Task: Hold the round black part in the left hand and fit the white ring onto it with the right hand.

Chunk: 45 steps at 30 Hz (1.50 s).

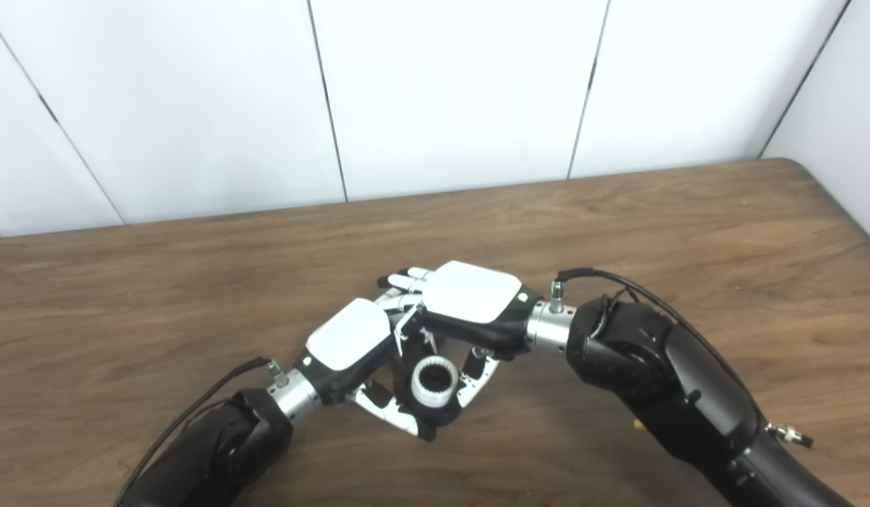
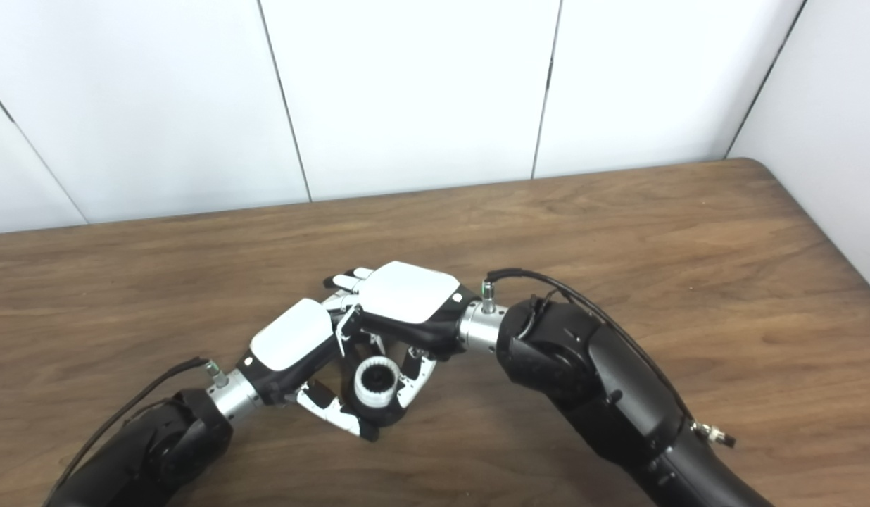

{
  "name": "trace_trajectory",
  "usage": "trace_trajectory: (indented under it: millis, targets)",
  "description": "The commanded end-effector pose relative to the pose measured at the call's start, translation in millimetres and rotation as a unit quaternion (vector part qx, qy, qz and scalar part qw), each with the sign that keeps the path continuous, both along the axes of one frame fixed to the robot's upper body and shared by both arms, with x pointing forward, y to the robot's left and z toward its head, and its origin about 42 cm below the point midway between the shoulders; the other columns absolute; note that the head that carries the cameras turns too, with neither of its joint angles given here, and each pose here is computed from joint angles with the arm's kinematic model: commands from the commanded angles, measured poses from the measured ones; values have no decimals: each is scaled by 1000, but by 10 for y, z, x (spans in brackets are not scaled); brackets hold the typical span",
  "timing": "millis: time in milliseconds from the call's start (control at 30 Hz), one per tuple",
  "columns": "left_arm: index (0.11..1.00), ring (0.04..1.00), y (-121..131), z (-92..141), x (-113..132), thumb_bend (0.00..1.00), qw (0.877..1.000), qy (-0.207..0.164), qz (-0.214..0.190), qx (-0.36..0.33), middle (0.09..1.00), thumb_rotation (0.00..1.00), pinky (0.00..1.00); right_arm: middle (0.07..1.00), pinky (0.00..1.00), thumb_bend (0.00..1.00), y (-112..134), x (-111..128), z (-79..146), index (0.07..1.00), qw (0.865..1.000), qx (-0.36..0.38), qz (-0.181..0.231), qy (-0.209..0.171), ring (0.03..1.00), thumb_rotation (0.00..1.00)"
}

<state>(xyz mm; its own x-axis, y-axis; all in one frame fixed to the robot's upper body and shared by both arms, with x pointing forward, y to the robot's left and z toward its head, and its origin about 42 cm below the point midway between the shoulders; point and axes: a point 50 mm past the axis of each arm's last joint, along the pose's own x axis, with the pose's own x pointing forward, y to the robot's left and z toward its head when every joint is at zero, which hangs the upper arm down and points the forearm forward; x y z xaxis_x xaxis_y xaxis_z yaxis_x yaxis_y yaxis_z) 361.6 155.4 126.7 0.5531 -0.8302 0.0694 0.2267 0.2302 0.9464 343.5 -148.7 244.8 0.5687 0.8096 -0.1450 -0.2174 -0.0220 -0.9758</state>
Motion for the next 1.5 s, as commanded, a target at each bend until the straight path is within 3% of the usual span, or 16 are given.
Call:
trace_trajectory:
  millis: [0, 633, 667, 700, 800, 1300, 1467]
  targets:
    - [484, 907, -124, -81, -105, 524, 999, 5, -33, 43, 765, 55, 1000, 887, 1000, 525, 16, 11, 214, 481, 999, 2, 19, -25, 1000, 132]
    - [484, 922, -159, -100, -133, 524, 998, 9, -36, 42, 769, 56, 1000, 912, 1000, 525, -20, -54, 298, 489, 999, -32, 31, 9, 1000, 148]
    - [484, 920, -150, -98, -128, 524, 998, 10, -35, 43, 777, 56, 1000, 923, 1000, 807, -22, -61, 306, 546, 999, -32, 33, 10, 1000, 194]
    - [484, 917, -140, -93, -121, 524, 998, 11, -34, 43, 780, 56, 1000, 933, 1000, 902, -24, -70, 317, 578, 999, -32, 36, 9, 1000, 211]
    - [484, 906, -110, -82, -105, 524, 999, 15, -31, 39, 774, 54, 1000, 969, 1000, 993, -36, -95, 346, 657, 999, -30, 39, 9, 1000, 221]
    - [484, 882, -31, -77, -84, 524, 999, 18, -20, 42, 753, 54, 1000, 1000, 1000, 1000, -97, -203, 446, 697, 1000, -2, 23, 15, 1000, 169]
    - [484, 886, 30, -93, -71, 524, 999, 25, -13, 33, 733, 52, 1000, 1000, 1000, 1000, -202, -207, 500, 771, 999, 30, -6, 9, 1000, 192]
